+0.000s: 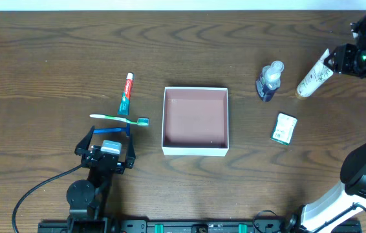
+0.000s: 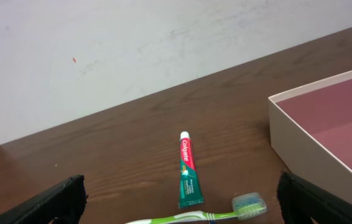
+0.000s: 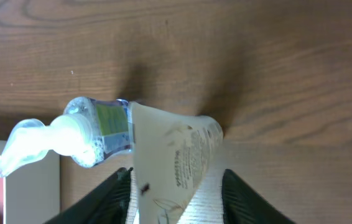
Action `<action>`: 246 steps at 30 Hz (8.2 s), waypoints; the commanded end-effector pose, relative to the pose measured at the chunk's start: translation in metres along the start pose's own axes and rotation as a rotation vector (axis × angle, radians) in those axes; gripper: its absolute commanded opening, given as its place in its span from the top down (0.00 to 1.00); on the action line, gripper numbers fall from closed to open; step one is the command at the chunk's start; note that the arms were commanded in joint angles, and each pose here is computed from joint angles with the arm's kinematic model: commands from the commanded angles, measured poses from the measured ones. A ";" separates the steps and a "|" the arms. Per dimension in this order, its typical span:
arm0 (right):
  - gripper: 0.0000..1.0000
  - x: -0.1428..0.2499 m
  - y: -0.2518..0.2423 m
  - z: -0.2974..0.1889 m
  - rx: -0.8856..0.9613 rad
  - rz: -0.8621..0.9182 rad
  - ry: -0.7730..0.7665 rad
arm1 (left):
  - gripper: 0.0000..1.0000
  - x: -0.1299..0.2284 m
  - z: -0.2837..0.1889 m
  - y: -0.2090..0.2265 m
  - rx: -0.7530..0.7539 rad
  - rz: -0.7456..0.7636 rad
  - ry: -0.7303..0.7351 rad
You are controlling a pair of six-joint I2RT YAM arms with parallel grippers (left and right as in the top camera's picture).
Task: Pack container
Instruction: 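Lower the right gripper and grasp the Pantene tube, then lift the Pantene tube and carry it left over the box, then lower the tube upright into the box's back-left corner and release, then move the right gripper to the blue soap pump bottle and grasp it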
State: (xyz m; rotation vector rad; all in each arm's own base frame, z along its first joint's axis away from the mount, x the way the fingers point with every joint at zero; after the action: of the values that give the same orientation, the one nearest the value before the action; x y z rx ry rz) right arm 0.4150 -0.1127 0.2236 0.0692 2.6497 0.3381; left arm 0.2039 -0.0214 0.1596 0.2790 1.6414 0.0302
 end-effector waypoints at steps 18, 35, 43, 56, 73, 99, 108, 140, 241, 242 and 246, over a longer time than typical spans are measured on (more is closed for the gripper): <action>0.99 -0.001 0.013 0.033 0.023 -0.093 0.071 | 0.02 0.014 0.001 -0.003 0.018 -0.016 0.046; 0.99 -0.018 0.049 -0.103 0.165 -0.007 -0.184 | 0.02 0.014 0.001 -0.003 0.018 -0.016 0.046; 0.99 0.012 0.097 -0.195 0.148 -0.005 -0.375 | 0.02 0.014 0.001 -0.003 0.018 -0.016 0.046; 0.99 0.045 0.220 -0.218 -0.146 -0.189 -0.409 | 0.02 0.014 0.001 -0.003 0.018 -0.016 0.046; 0.99 0.047 0.353 -0.075 -0.225 -0.359 -0.132 | 0.02 0.014 0.001 -0.003 0.018 -0.016 0.046; 0.99 0.077 0.417 0.055 0.027 -0.374 -0.102 | 0.02 0.014 0.001 -0.003 0.018 -0.016 0.046; 0.99 0.086 0.424 0.066 0.100 -0.348 -0.137 | 0.02 0.014 0.001 -0.003 0.018 -0.016 0.046; 0.93 0.090 0.421 0.092 0.138 -0.256 -0.122 | 0.02 0.014 0.001 -0.003 0.018 -0.016 0.046; 0.59 0.022 0.128 0.091 0.246 -0.007 -0.027 | 0.02 0.014 0.001 -0.003 0.018 -0.016 0.046; 0.63 0.022 0.127 0.091 0.254 -0.010 -0.028 | 0.02 0.014 0.001 -0.003 0.018 -0.016 0.046; 0.75 0.021 0.127 0.091 0.258 -0.052 -0.027 | 0.02 0.014 0.001 -0.003 0.018 -0.016 0.046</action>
State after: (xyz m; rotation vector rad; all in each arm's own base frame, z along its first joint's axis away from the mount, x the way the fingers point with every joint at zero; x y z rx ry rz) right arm 0.4360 0.0415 0.1692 0.1330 2.6469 0.0293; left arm 0.2039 -0.0214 0.1596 0.2793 1.6413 0.0298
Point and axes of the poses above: each gripper's point midway between its finger pads, its own z axis out along the fingers, its own y axis along the line the jaws close on, x = y × z, the point moved 4 cm from there along -z, back along the fingers, and after that the axes turned 4 degrees about -z, right-handed, at the moved point
